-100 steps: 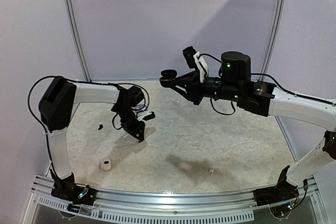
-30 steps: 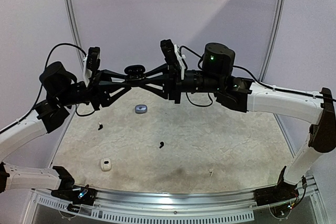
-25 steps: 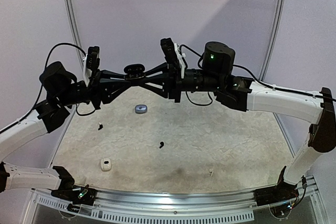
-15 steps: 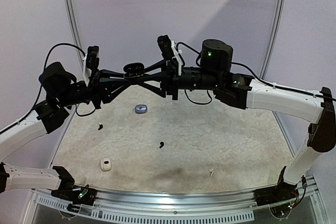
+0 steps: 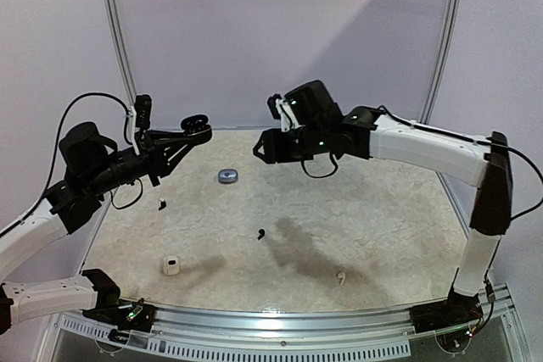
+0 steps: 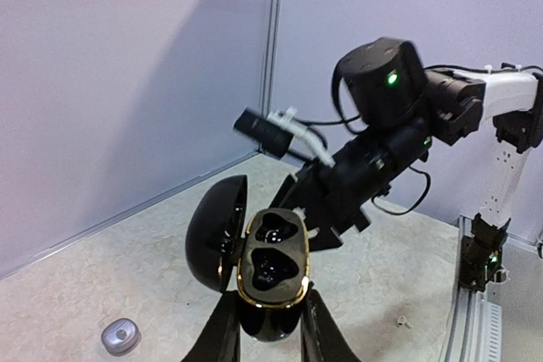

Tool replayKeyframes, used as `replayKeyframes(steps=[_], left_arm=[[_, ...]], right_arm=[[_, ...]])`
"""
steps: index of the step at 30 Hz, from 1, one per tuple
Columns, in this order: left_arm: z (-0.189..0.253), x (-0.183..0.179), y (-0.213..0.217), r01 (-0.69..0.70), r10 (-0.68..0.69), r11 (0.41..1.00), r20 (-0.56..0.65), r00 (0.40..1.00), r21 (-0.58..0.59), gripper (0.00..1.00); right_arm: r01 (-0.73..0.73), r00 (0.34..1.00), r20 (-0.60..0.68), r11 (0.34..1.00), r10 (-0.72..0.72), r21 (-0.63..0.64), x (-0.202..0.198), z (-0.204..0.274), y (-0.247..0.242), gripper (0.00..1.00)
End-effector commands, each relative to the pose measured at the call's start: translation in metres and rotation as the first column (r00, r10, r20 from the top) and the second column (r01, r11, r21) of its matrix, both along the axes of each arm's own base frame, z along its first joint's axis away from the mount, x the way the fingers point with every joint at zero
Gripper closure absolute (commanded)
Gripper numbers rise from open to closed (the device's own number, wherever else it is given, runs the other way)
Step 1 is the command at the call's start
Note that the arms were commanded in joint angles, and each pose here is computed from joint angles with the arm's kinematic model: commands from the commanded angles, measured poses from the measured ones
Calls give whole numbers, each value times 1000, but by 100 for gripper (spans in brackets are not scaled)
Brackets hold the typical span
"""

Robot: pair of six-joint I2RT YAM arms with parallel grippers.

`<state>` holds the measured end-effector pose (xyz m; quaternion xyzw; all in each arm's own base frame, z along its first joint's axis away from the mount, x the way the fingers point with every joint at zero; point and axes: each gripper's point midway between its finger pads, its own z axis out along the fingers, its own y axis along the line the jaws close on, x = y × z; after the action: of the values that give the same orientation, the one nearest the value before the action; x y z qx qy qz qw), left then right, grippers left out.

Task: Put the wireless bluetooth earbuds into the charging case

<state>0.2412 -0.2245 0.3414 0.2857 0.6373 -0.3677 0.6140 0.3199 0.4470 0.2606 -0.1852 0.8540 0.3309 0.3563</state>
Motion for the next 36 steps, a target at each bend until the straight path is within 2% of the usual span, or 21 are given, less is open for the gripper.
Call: replayKeyframes(steps=[1,5,10,19,29,32,36], left_arm=[[-15,3,12,-66,65,996,28,998,65,100],[-19,1,13,-68,66,995,33,997,73,100],[-21,0,13,-63,60,995,37,997,72,100],[-26,2,12,-61,59,995,24,998,77,100],[-27,3,11,-55,53,995,23,998,83,100],[-27,2,11,-53,51,995,26,998,85,100],[-27,2,10,-51,48,995,29,998,87,100]], right_arm=[[126,945,-241,924,-223,-362,-8,-117,-25,48],[63,942,-259,870,-213,-489,-13,-149,-14,43],[-48,934,-317,820,-165,-571,-26,-196,0,44],[-149,912,-391,785,-127,-601,-45,-243,10,60],[-214,910,-407,754,-77,-621,-56,-255,9,78],[-260,919,-393,705,-30,-660,-63,-257,1,77],[-315,922,-388,595,6,-740,-74,-265,-30,72]])
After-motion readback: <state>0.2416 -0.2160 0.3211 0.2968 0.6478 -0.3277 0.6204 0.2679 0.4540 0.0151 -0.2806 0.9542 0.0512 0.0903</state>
